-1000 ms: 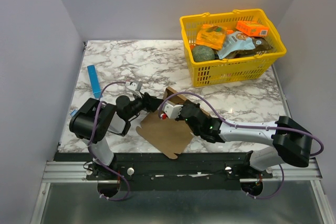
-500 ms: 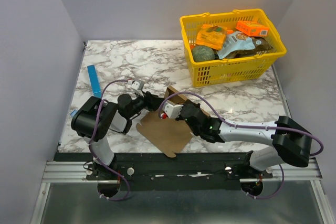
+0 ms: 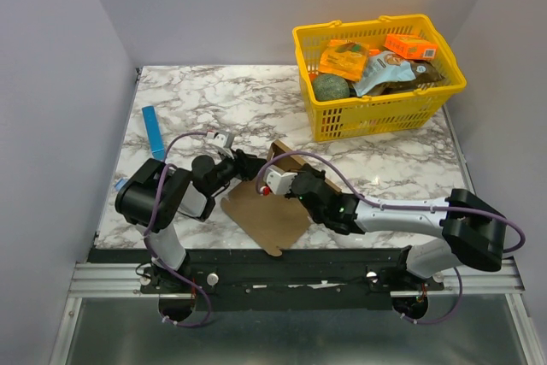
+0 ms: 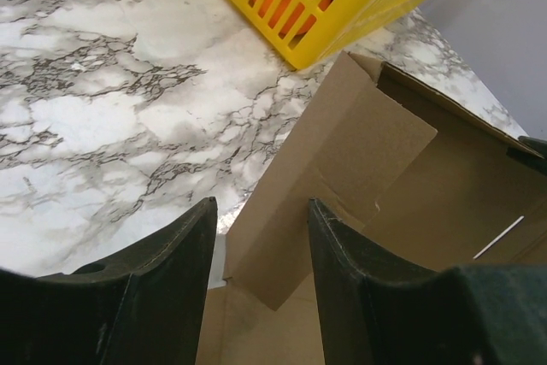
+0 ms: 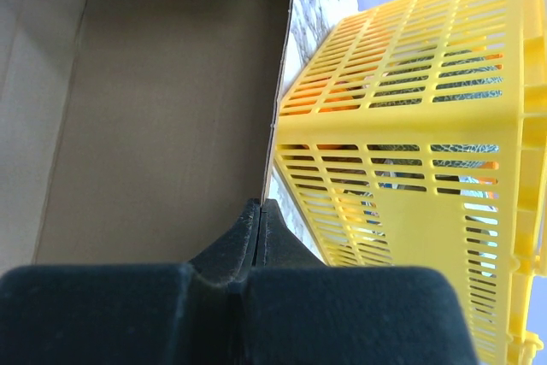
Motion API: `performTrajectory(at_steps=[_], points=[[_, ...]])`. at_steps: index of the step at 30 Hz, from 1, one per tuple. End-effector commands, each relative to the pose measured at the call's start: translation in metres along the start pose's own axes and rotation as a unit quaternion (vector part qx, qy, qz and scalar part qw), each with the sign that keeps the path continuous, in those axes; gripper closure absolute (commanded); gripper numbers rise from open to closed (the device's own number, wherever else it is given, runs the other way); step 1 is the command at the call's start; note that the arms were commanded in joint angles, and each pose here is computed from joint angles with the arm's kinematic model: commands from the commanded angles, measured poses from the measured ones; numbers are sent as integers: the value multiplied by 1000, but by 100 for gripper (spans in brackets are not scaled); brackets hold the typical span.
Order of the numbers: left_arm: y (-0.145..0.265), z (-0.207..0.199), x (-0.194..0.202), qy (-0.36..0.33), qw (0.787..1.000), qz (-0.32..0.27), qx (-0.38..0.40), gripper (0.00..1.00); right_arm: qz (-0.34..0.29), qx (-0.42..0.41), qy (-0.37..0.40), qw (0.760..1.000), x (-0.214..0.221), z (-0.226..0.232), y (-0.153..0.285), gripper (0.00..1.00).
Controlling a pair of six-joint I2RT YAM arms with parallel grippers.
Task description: Fold the paper box
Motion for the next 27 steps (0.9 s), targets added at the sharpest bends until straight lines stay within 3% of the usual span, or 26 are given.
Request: performTrajectory(at_steps=[1, 11, 19, 27], points=[[0, -8, -18, -39, 997, -67, 10, 45, -2, -37, 16, 999, -3, 15, 6, 99], [-4, -14, -18, -45, 996, -60, 49, 45, -2, -48, 20, 999, -5, 20, 11, 99], [-2, -21, -16, -51, 994, -55, 81, 38, -6, -49, 18, 999, -7, 20, 12, 99], [-7, -24, -17, -51, 993, -53, 95, 38, -7, -52, 18, 998, -8, 22, 12, 99]])
Point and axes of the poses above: each gripper's point midway between its finger pads, its own y axis back along the fingers, its own z axis along the line the jaws close on, x = y × z, the point moved 9 cm from there along y, back along the fingers, and after that the axes turned 5 degrees about y, right-handed, at the moved point
